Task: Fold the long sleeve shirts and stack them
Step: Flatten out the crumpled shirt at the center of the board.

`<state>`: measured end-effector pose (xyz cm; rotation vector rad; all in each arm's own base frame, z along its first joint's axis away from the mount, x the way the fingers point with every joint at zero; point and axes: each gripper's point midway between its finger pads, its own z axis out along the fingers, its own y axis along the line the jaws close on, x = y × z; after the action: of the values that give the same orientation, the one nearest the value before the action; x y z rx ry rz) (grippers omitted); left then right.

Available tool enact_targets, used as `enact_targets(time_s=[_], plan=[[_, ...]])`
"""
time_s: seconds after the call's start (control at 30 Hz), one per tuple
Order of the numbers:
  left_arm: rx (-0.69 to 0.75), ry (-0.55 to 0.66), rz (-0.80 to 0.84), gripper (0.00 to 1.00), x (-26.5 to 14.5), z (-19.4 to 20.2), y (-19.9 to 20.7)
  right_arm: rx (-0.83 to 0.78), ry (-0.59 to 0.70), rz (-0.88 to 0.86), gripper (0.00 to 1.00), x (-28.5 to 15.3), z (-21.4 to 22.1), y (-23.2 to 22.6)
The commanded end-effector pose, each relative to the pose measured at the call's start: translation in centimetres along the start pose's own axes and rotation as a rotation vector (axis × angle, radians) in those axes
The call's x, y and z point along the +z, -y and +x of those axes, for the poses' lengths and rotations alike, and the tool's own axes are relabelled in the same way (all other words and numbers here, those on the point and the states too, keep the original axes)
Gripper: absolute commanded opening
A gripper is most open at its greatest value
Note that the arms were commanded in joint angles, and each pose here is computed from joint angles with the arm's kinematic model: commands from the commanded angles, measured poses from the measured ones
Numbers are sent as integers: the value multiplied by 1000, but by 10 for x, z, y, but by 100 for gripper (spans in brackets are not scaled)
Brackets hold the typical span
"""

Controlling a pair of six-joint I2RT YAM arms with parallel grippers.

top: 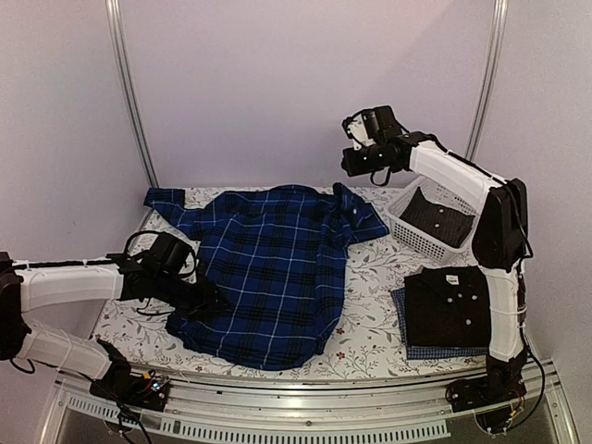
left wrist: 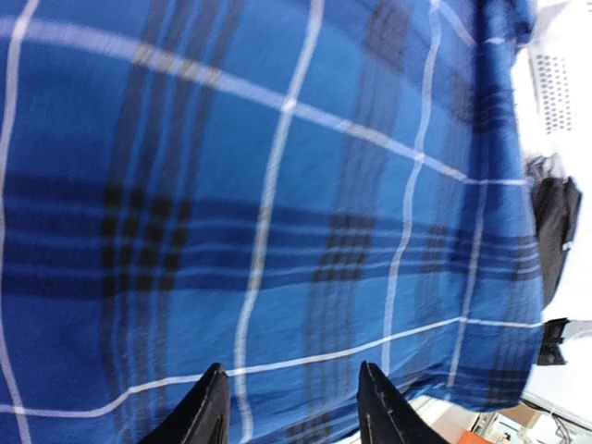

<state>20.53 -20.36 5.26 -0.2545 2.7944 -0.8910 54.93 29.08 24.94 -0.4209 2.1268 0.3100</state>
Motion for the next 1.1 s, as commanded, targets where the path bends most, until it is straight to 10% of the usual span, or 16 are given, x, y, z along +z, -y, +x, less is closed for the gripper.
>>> enact_targets(time_s=[0.0, 0.53, 1.07], plan=[[62, 65, 6, 47, -11, -24, 23, 17, -170, -113, 14, 33, 70, -44], [68, 160, -41, 46, 49, -168, 14, 253, -408, 86, 20, 56, 211, -10], [-117, 124, -116, 45, 51, -144, -72, 268, -448, 171, 22, 72, 236, 23]])
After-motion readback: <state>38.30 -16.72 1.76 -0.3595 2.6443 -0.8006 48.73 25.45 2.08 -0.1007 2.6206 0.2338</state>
